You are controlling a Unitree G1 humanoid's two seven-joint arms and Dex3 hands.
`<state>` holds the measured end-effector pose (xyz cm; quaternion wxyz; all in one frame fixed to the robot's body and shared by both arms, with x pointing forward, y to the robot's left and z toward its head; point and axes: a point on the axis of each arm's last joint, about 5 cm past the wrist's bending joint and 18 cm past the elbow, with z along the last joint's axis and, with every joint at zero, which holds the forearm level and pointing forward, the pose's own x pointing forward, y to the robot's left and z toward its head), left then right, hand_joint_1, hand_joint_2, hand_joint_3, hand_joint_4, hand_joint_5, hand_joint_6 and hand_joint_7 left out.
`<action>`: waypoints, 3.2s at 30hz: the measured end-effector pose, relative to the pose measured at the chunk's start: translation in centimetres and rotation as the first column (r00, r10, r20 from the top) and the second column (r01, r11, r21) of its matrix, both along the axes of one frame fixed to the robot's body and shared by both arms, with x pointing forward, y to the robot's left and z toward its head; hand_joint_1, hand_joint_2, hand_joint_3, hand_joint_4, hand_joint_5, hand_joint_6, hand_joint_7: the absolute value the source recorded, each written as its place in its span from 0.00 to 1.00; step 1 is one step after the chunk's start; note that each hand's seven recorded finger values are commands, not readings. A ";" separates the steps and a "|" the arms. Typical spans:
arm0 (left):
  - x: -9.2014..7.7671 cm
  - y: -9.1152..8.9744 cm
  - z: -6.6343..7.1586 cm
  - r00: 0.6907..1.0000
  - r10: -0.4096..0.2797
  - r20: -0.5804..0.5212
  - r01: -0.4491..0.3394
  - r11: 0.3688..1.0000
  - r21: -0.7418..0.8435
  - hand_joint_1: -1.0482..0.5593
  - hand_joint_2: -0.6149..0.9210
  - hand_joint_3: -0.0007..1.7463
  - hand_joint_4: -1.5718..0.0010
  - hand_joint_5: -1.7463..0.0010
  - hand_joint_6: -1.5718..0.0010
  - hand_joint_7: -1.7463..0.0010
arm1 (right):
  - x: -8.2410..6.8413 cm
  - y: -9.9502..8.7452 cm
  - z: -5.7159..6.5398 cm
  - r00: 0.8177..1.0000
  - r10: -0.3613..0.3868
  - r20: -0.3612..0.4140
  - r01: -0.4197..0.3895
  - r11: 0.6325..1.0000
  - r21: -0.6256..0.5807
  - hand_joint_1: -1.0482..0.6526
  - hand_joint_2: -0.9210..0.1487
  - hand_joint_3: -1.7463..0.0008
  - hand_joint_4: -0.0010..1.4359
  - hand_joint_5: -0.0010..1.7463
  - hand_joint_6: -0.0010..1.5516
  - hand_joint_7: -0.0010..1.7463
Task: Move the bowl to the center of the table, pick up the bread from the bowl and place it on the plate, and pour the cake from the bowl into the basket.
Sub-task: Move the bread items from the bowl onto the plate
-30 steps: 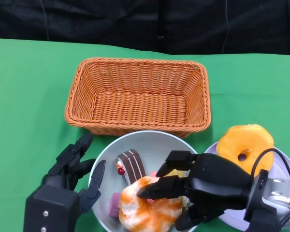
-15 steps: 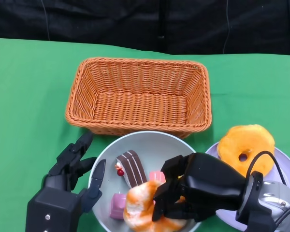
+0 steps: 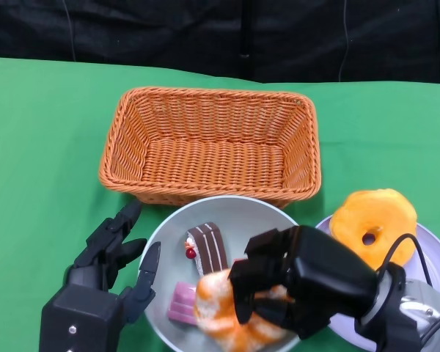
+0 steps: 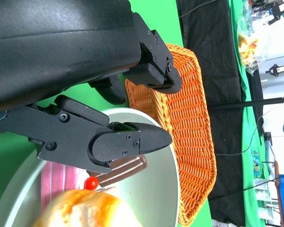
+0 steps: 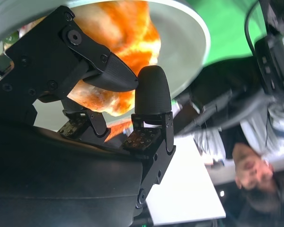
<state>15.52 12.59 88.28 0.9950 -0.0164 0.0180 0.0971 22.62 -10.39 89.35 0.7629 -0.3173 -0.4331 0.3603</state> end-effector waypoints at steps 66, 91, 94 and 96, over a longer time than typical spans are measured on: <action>0.0 1.2 -0.1 1.000 -0.016 -0.009 0.016 1.000 0.003 0.33 1.00 0.30 0.88 0.45 0.67 0.99 | -2.9 -10.1 3.5 0.794 -0.544 -0.272 0.549 0.833 -0.062 0.71 0.74 0.08 0.67 1.00 0.56 0.89; 0.0 1.3 -0.2 1.000 -0.022 -0.021 0.022 1.000 0.005 0.33 1.00 0.29 0.89 0.45 0.66 0.98 | -2.8 -10.5 5.0 0.734 -0.674 -0.081 0.542 0.653 -0.528 0.24 0.00 0.93 0.22 0.04 0.16 0.01; 0.0 1.3 -0.2 1.000 -0.022 -0.021 0.022 1.000 0.005 0.33 1.00 0.29 0.89 0.45 0.66 0.99 | -3.0 -10.4 5.0 0.726 -0.686 -0.040 0.571 0.635 -0.521 0.24 0.00 0.93 0.22 0.04 0.17 0.01; 0.0 1.3 -0.2 1.000 -0.022 -0.021 0.022 1.000 0.005 0.34 1.00 0.29 0.89 0.45 0.66 0.99 | -3.1 -10.3 5.0 0.718 -0.696 -0.019 0.589 0.622 -0.515 0.24 0.00 0.94 0.22 0.04 0.16 0.01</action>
